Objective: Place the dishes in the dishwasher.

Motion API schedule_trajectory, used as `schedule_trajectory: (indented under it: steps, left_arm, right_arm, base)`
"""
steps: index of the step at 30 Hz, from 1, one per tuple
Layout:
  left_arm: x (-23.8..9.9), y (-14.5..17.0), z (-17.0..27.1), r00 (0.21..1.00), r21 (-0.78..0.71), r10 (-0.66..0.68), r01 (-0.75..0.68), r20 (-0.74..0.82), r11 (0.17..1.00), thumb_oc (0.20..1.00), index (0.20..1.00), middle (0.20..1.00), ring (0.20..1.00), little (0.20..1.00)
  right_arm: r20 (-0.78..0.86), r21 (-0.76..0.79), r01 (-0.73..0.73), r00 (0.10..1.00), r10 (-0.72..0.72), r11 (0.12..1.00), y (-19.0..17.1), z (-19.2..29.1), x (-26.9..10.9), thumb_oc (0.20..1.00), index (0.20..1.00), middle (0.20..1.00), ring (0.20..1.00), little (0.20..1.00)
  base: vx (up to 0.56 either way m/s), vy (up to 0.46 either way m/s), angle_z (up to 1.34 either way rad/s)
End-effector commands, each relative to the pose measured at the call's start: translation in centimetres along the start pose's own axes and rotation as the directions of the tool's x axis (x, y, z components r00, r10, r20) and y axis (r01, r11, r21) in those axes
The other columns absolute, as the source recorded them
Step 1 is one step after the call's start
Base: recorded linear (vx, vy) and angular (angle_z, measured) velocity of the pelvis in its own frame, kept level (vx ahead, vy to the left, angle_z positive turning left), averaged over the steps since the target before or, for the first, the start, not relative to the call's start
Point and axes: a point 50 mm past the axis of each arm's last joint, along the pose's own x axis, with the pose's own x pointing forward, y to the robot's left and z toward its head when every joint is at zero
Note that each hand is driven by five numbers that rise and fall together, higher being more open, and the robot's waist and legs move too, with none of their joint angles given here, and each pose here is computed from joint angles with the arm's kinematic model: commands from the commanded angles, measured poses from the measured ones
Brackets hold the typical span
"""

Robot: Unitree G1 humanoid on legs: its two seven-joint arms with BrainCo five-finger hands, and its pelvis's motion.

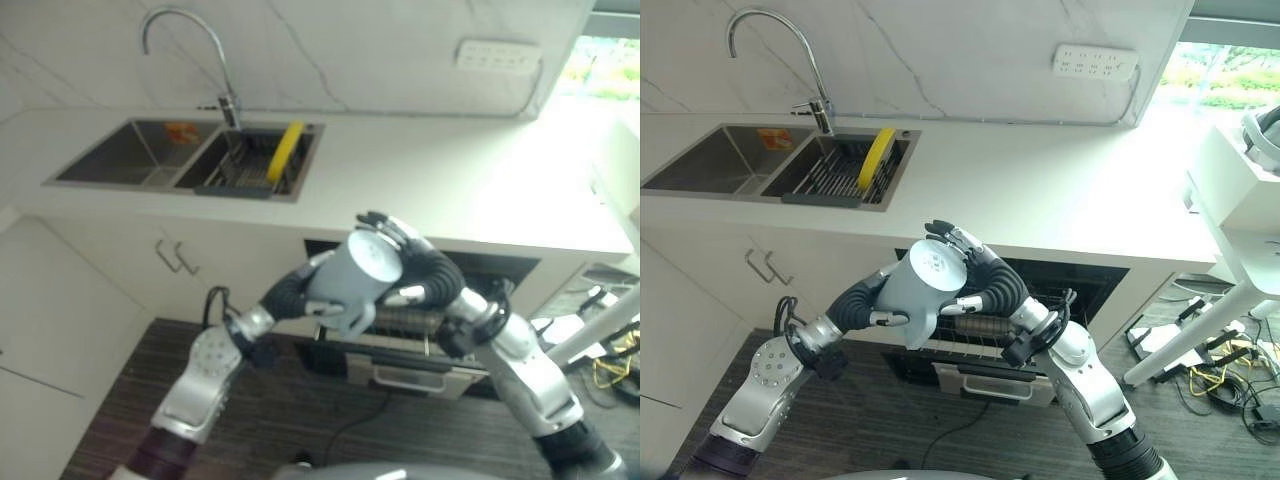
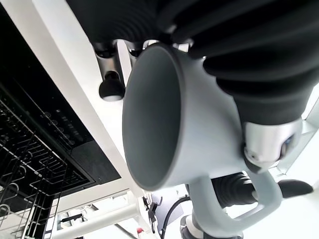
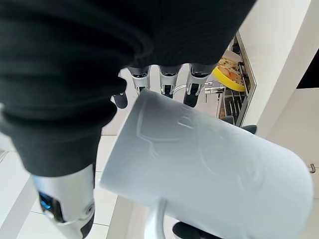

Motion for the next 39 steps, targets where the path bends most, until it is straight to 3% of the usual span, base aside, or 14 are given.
schedule_trajectory:
  steps: [1, 36, 37, 38, 39]
  left_arm:
    - [2.1, 0.5, 4.0, 0.979, 0.153, -0.076, 0.047, 0.192, 0.987, 0.200, 0.200, 0.200, 0.200, 0.200]
    - [1.3, 0.6, 4.0, 0.976, 0.191, -0.071, 0.031, 0.205, 0.981, 0.200, 0.200, 0.200, 0.200, 0.200]
    - [1.3, 0.6, 4.0, 0.976, 0.191, -0.071, 0.031, 0.205, 0.981, 0.200, 0.200, 0.200, 0.200, 0.200]
    - [1.3, 0.6, 4.0, 0.976, 0.190, -0.069, 0.030, 0.206, 0.981, 0.200, 0.200, 0.200, 0.200, 0.200]
    - [1.3, 0.6, 4.0, 0.977, 0.189, -0.068, 0.028, 0.205, 0.982, 0.200, 0.200, 0.200, 0.200, 0.200]
  right_arm:
    - [0.155, -0.058, -0.068, 0.985, 0.077, 0.996, 0.3, 3.2, 1.8, 1.000, 1.000, 1.000, 1.000, 1.000]
    - [0.085, -0.035, -0.132, 0.987, 0.134, 0.991, 0.8, 2.4, 1.5, 1.000, 1.000, 1.000, 1.000, 1.000]
    - [0.084, -0.036, -0.133, 0.987, 0.136, 0.990, 0.8, 2.4, 1.5, 0.947, 0.947, 0.947, 0.947, 0.947]
    - [0.082, -0.038, -0.135, 0.987, 0.138, 0.990, 0.8, 2.4, 1.5, 0.589, 0.589, 0.589, 0.589, 0.589]
    - [0.082, -0.038, -0.137, 0.987, 0.140, 0.990, 0.8, 2.4, 1.5, 0.442, 0.442, 0.442, 0.442, 0.442]
  base:
    - [0.00, 0.000, 0.00]
    - [0.00, 0.000, 0.00]
    - [0.00, 0.000, 0.00]
    - [0.00, 0.000, 0.00]
    - [0.00, 0.000, 0.00]
